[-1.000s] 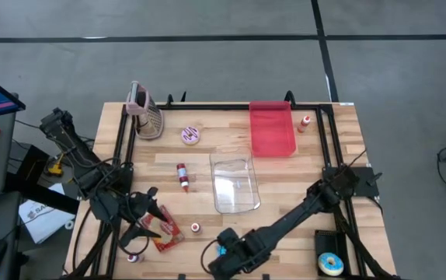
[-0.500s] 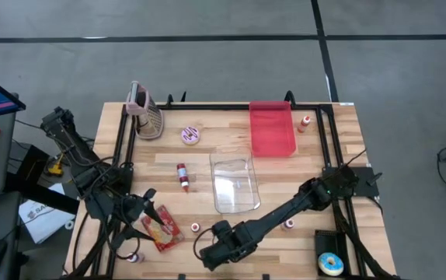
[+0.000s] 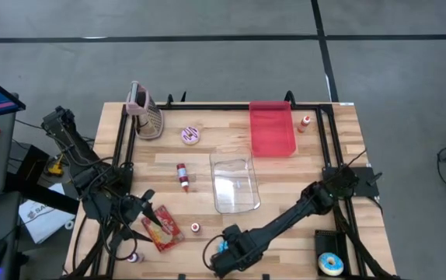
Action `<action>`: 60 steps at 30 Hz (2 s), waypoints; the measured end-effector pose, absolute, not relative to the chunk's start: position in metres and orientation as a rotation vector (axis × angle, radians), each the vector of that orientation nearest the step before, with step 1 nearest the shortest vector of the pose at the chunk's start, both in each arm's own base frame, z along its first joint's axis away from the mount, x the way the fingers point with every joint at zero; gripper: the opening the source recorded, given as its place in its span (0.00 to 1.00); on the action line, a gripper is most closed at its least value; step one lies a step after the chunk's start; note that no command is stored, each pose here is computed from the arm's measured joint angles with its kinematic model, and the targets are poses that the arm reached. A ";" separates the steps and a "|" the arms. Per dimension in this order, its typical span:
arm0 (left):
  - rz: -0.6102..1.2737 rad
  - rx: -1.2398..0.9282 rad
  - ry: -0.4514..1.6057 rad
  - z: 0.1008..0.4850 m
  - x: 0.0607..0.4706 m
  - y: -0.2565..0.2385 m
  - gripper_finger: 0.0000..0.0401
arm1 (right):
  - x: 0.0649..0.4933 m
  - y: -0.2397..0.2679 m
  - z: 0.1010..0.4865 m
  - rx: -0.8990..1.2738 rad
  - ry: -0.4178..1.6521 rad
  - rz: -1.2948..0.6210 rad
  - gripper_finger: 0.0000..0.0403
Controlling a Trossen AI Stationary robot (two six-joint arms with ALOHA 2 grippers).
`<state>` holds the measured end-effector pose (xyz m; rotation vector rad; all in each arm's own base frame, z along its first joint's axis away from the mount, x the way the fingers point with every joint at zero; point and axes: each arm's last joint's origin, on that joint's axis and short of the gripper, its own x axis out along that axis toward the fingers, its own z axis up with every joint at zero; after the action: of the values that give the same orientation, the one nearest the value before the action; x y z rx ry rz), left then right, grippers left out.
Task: Pick & Place Food Item
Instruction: Put the blue donut into the black bin
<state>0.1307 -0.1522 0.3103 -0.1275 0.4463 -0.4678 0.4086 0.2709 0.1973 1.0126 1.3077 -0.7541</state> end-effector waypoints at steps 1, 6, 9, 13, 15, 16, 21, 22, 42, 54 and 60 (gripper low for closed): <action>-0.468 -0.127 0.446 0.310 0.131 -0.152 0.57 | 0.408 0.272 0.198 1.011 1.310 -0.752 0.45; -0.465 -0.118 0.441 0.310 0.131 -0.152 0.57 | 0.407 0.271 0.193 0.990 1.290 -0.762 0.45; -0.462 -0.121 0.441 0.310 0.131 -0.152 0.58 | 0.410 0.268 0.190 0.980 1.290 -0.766 0.46; -0.458 -0.126 0.441 0.310 0.131 -0.152 0.58 | 0.414 0.262 0.182 0.954 1.294 -0.780 0.49; -0.457 -0.129 0.442 0.311 0.131 -0.152 0.58 | 0.416 0.261 0.181 0.947 1.301 -0.770 0.50; -0.457 -0.130 0.442 0.311 0.131 -0.152 0.58 | 0.417 0.260 0.182 0.954 1.293 -0.762 0.51; -0.457 -0.131 0.442 0.311 0.131 -0.152 0.58 | 0.416 0.256 0.182 0.924 1.294 -0.782 0.52; -0.457 -0.131 0.442 0.311 0.131 -0.152 0.58 | 0.416 0.256 0.182 0.925 1.294 -0.780 0.52; -0.457 -0.132 0.442 0.311 0.131 -0.152 0.58 | 0.419 0.262 0.162 0.886 1.313 -0.774 0.52; -0.457 -0.132 0.443 0.310 0.131 -0.152 0.58 | 0.417 0.261 0.159 0.851 1.329 -0.786 0.52; -0.457 -0.132 0.443 0.310 0.131 -0.152 0.58 | 0.418 0.257 0.159 0.840 1.335 -0.797 0.51</action>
<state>0.1309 -0.1520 0.3105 -0.1321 0.4426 -0.4572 0.4179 0.2571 0.1587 0.8398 1.3350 -0.7973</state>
